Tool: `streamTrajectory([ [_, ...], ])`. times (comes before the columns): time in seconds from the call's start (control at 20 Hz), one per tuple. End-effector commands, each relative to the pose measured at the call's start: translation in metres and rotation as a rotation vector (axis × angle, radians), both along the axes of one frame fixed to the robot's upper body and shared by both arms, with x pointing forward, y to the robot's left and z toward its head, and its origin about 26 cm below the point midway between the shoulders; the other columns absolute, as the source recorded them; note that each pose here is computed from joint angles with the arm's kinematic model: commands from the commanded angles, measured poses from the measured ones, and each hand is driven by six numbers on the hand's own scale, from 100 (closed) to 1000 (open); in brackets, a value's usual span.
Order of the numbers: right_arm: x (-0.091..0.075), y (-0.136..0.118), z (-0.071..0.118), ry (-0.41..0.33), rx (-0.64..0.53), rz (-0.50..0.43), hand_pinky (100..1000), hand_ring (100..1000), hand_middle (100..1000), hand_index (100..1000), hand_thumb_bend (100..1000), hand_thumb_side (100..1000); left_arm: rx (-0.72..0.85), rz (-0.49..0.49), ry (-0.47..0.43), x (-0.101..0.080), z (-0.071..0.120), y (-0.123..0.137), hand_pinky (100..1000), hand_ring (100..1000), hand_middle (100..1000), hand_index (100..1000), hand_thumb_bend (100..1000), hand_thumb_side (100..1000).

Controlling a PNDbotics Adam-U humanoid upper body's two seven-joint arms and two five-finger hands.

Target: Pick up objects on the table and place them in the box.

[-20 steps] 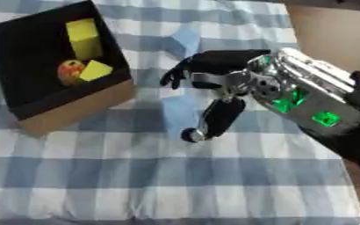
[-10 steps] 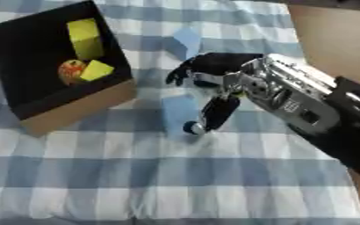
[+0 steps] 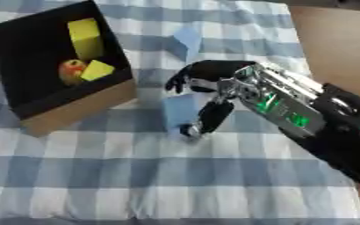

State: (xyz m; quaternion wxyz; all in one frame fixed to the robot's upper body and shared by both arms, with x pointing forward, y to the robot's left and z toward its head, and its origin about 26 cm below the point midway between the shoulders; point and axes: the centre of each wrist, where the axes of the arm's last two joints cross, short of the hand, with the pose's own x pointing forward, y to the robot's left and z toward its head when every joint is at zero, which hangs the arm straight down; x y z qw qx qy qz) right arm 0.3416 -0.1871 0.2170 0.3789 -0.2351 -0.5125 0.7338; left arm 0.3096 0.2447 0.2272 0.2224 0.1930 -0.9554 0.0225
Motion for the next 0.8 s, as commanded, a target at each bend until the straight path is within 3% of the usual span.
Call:
streamTrajectory([
  [0.05,0.002,-0.003,0.004,-0.029,-0.006,-0.009,911,916,697,875,431,265,0.006,-0.016,-0.028,-0.002,0.008,-0.003,749,868,770,806,474,678],
  [0.15,0.004,-0.004,0.001,-0.033,-0.011,-0.014,903,902,661,860,463,249,0.006,-0.018,-0.027,-0.002,0.008,-0.003,749,868,771,806,473,679],
  [0.3,0.008,-0.005,-0.003,-0.039,-0.013,-0.028,869,848,557,778,434,254,0.005,-0.020,-0.028,-0.002,0.009,-0.003,749,868,771,806,472,678],
  [0.45,0.013,-0.007,-0.008,-0.037,-0.003,-0.042,851,810,517,740,422,255,0.005,-0.023,-0.027,-0.002,0.009,-0.004,749,868,770,806,472,678],
  [0.65,0.015,-0.008,-0.012,-0.031,0.030,-0.052,830,762,467,683,333,221,0.005,-0.026,-0.028,-0.002,0.009,-0.004,749,868,770,806,471,678],
  [0.8,0.012,-0.008,-0.010,-0.022,0.072,-0.050,815,734,450,666,209,152,0.005,-0.027,-0.028,-0.002,0.009,-0.004,749,869,771,806,471,678],
])
